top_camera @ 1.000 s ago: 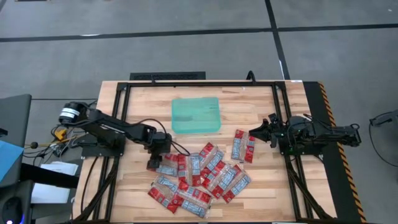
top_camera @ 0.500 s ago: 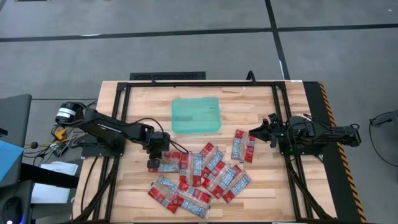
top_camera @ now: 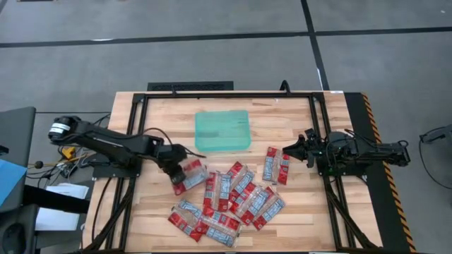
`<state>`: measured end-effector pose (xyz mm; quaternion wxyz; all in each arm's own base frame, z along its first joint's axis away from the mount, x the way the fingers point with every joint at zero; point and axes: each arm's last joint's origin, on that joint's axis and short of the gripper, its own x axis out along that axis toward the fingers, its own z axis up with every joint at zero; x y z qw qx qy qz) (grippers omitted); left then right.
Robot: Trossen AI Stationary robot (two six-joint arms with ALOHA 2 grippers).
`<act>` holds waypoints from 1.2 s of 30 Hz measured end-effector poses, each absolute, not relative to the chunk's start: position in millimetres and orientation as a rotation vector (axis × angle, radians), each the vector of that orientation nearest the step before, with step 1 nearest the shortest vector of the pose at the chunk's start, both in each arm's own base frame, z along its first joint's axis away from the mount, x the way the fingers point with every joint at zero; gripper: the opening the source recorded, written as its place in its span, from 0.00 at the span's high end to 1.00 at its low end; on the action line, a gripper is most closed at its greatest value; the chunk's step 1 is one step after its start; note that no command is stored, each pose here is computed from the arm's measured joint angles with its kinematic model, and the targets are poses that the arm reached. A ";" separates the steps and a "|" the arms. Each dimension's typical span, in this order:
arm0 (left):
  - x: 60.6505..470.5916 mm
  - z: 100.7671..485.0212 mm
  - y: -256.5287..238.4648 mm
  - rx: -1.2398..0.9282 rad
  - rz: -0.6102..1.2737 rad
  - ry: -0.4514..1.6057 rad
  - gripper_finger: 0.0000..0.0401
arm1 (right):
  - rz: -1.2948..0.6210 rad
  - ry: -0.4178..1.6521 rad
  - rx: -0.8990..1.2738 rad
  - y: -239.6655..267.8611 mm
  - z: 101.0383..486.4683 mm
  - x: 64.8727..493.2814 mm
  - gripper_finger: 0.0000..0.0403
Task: Sort popcorn bags into baskets
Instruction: Put the red popcorn bag into the blue bin
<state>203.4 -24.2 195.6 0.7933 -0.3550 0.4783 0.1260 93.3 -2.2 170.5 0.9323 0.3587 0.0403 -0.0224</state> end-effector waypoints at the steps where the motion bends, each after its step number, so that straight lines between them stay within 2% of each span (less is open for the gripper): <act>1: 201.1 200.7 -23.1 -0.788 0.299 0.988 0.99 | -0.046 0.083 0.734 -2.2 170.5 93.3 0.71; 13: 190.4 243.8 -7.8 -1.134 0.628 0.377 0.99 | -0.072 0.075 0.723 -3.0 170.1 93.4 0.71; 18: 200.3 241.3 10.7 -1.158 0.742 0.262 0.99 | -0.099 0.066 0.707 -3.8 170.0 93.3 0.71; 21: 210.9 241.2 23.8 -1.185 0.743 0.194 0.99 | -0.107 0.062 0.705 -4.1 170.1 93.3 0.71; 31: 267.2 260.9 63.9 -1.046 0.849 0.336 0.99 | -0.111 0.060 0.705 -4.2 170.1 93.3 0.71; 36: 304.1 255.7 82.5 -1.073 0.892 0.388 0.99 | -0.117 0.058 0.703 -4.4 170.1 93.3 0.71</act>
